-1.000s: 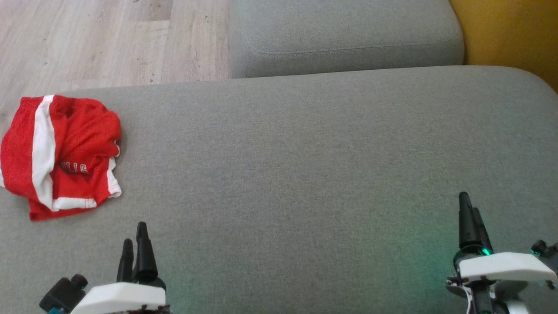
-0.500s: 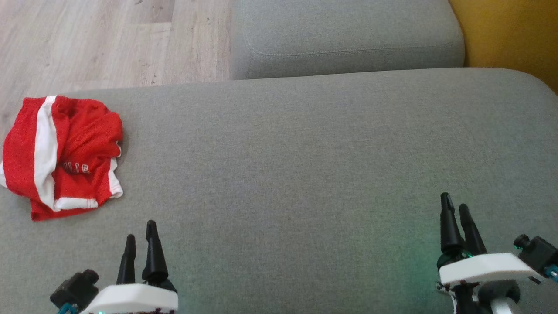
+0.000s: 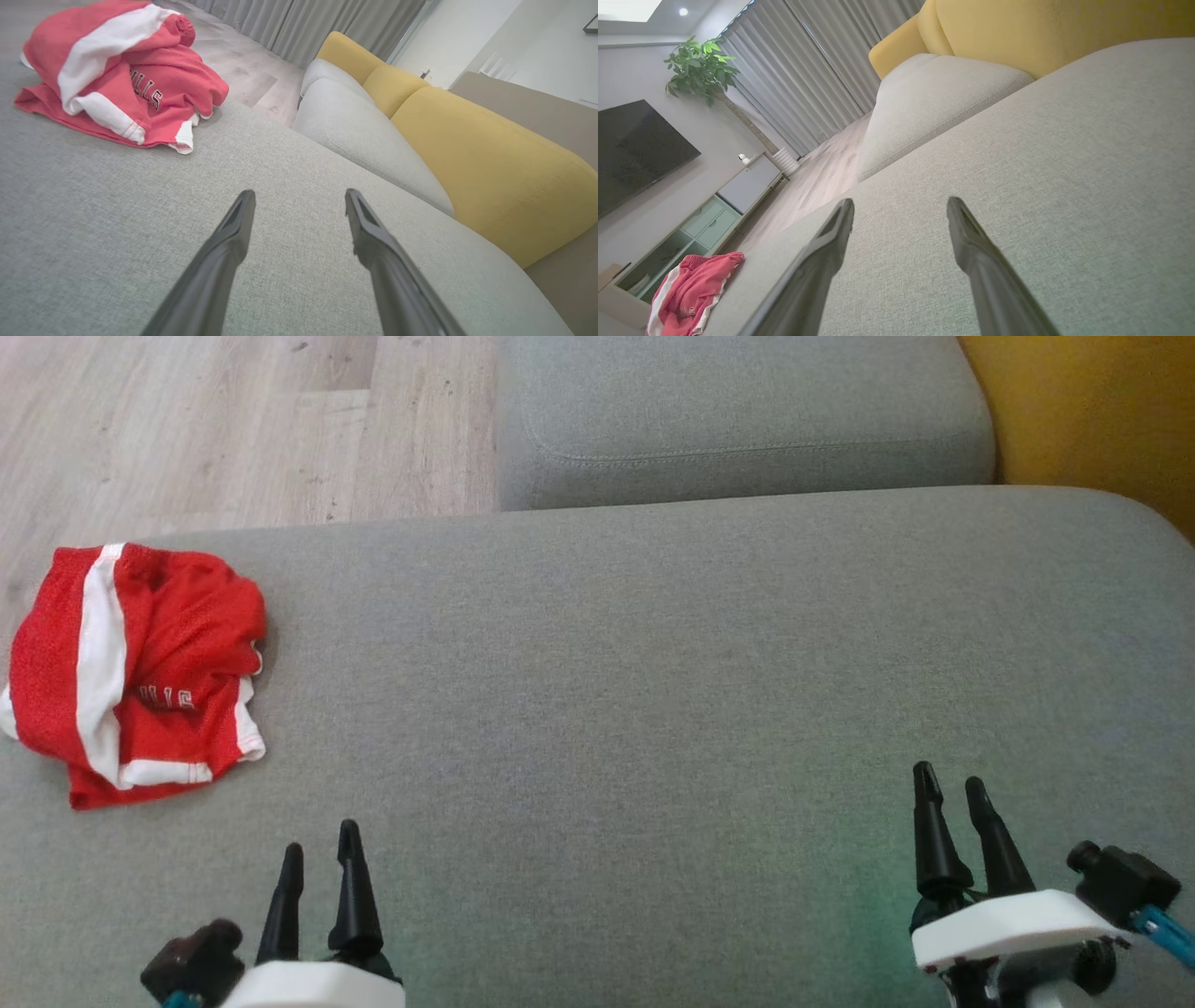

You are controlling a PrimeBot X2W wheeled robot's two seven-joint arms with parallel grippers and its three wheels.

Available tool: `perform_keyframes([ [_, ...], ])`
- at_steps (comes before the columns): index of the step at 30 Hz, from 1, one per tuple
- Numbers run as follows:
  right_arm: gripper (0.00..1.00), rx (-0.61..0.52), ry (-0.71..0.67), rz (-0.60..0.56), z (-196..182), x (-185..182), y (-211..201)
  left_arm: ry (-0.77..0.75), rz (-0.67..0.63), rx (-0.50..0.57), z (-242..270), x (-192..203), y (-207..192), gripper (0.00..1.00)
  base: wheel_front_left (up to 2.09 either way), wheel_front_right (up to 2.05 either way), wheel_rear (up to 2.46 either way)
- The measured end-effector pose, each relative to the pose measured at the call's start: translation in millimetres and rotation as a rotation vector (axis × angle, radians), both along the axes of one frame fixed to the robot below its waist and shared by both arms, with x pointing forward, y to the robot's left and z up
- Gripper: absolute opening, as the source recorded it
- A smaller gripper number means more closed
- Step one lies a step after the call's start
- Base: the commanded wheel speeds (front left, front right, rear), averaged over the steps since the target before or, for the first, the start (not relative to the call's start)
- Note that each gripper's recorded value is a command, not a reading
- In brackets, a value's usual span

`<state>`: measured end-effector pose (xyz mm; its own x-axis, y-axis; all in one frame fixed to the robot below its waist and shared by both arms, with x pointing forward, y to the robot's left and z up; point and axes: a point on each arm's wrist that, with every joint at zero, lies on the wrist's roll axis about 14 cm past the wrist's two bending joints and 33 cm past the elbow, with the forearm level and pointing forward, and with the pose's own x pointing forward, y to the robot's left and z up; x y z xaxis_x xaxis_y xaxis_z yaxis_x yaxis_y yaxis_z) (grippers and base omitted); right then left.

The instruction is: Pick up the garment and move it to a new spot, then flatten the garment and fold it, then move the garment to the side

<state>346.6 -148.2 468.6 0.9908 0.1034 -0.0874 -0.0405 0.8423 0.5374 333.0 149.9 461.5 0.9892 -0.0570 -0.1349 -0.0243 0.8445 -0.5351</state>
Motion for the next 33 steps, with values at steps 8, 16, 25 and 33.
perform_keyframes([
  [8,1.00,-0.094,-0.027,0.034,2.4,-0.1,7.4,-0.014,-0.007,0.085,-1.1,-2.7,0.1,1.00,0.00,0.00,0.00],
  [16,1.00,-0.194,-0.060,0.067,5.3,-0.3,13.8,-0.029,-0.021,0.173,-1.5,-6.1,-2.1,1.00,0.00,0.00,0.00],
  [25,1.00,-0.289,-0.094,0.101,7.8,-0.9,21.1,-0.058,-0.035,0.255,1.8,-6.7,-4.8,1.00,0.00,0.00,0.00],
  [33,1.00,-0.377,-0.115,0.138,6.2,-2.8,28.6,-0.069,-0.044,0.333,0.0,-9.7,-4.9,1.00,0.00,0.00,0.00],
])
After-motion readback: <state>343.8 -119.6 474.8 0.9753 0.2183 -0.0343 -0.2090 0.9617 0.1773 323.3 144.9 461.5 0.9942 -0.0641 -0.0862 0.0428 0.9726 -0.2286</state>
